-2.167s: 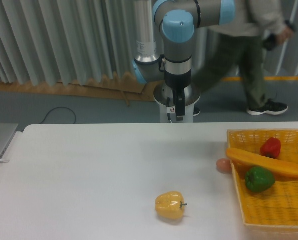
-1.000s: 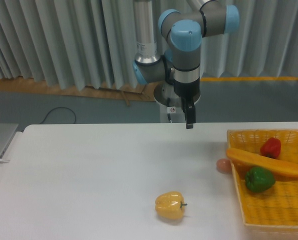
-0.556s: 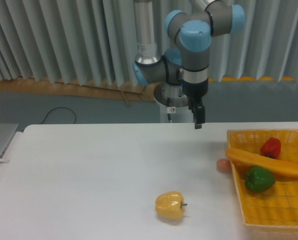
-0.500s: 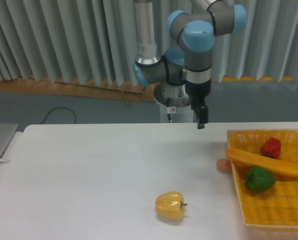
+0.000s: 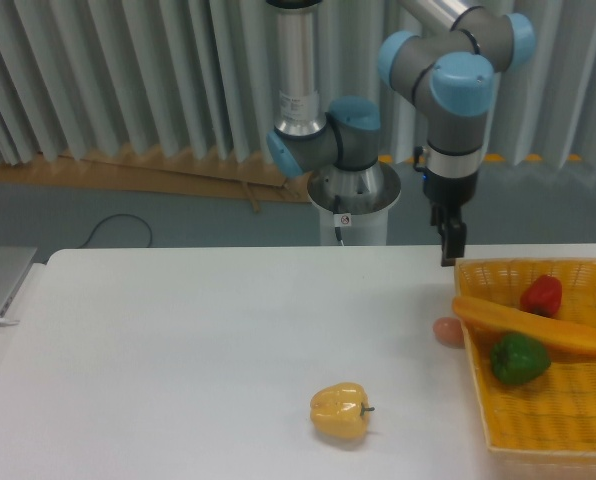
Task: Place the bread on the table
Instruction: 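Move the open gripper over the yellow basket above the orange bread loaf, then lower the gripper into the basket onto the bread loaf, then close the gripper around the middle of the orange bread loaf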
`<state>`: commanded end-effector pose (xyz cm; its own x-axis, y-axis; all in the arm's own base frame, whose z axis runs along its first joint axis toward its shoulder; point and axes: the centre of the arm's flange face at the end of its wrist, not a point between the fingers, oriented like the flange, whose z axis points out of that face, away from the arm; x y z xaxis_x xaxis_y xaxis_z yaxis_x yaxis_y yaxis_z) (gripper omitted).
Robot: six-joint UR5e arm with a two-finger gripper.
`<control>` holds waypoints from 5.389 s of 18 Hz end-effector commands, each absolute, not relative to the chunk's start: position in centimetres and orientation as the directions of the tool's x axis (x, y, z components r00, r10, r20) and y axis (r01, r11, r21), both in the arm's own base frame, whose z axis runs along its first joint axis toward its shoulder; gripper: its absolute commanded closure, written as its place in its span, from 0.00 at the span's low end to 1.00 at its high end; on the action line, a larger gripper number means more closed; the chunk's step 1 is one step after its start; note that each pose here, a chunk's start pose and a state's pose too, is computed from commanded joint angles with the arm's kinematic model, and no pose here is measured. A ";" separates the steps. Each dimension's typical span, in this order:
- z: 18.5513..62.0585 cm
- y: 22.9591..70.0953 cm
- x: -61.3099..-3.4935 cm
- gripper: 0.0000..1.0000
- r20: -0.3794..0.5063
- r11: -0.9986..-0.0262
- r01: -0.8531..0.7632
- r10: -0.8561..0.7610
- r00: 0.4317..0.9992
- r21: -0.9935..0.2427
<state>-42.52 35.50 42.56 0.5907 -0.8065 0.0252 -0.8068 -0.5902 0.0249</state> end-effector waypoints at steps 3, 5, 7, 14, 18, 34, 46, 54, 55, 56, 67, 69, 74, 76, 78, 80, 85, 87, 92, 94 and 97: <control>41.0 33.8 -45.7 0.00 0.015 -0.528 -0.849 -0.849 0.529 0.027; 39.7 33.1 -47.3 0.00 0.024 -0.451 -0.892 -0.892 0.451 0.016; 39.0 33.0 -48.1 0.00 0.020 -0.422 -0.906 -0.906 0.422 0.021; 35.6 33.9 -50.4 0.00 0.023 -0.422 -0.907 -0.906 0.422 0.020; 34.5 33.9 -50.8 0.00 0.023 -0.434 -0.901 -0.900 0.434 0.018; 31.0 34.8 -47.9 0.00 0.034 -0.419 -0.908 -0.907 0.419 0.006; 30.7 31.7 -50.4 0.00 0.015 -0.371 -0.928 -0.928 0.371 -0.020; 29.1 32.7 -51.6 0.00 -0.003 -0.376 -0.927 -0.927 0.376 0.001; 28.9 32.8 -51.8 0.00 -0.007 -0.380 -0.925 -0.925 0.380 0.006; 28.8 32.8 -51.9 0.00 -0.010 -0.381 -0.924 -0.924 0.381 0.009; 31.6 32.4 -51.8 0.00 -0.003 -0.384 -0.923 -0.923 0.384 0.008; 32.2 32.1 -51.2 0.00 -0.004 -0.384 -0.923 -0.923 0.384 0.007; 31.7 31.6 -50.2 0.00 -0.027 -0.393 -0.918 -0.918 0.395 -0.043; 31.4 31.6 -49.9 0.00 -0.041 -0.398 -0.915 -0.915 0.401 -0.066; 31.1 31.9 -49.5 0.00 -0.040 -0.398 -0.914 -0.915 0.402 -0.072; 30.8 31.9 -49.7 0.00 -0.040 -0.398 -0.914 -0.915 0.402 -0.072; 29.7 32.1 -50.4 0.00 -0.043 -0.397 -0.916 -0.916 0.400 -0.066; 29.3 32.1 -50.8 0.00 -0.043 -0.394 -0.917 -0.917 0.397 -0.064; 28.1 32.3 -51.3 0.00 -0.040 -0.395 -0.916 -0.916 0.398 -0.065; 28.4 32.3 -51.3 0.30 -0.040 -0.400 -0.914 -0.915 0.403 -0.063; 29.0 32.4 -51.3 0.45 -0.044 -0.412 -0.909 -0.909 0.415 -0.054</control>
<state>-51.27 32.37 29.00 0.4146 -0.9090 -0.0438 -0.9095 -0.4122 -0.0541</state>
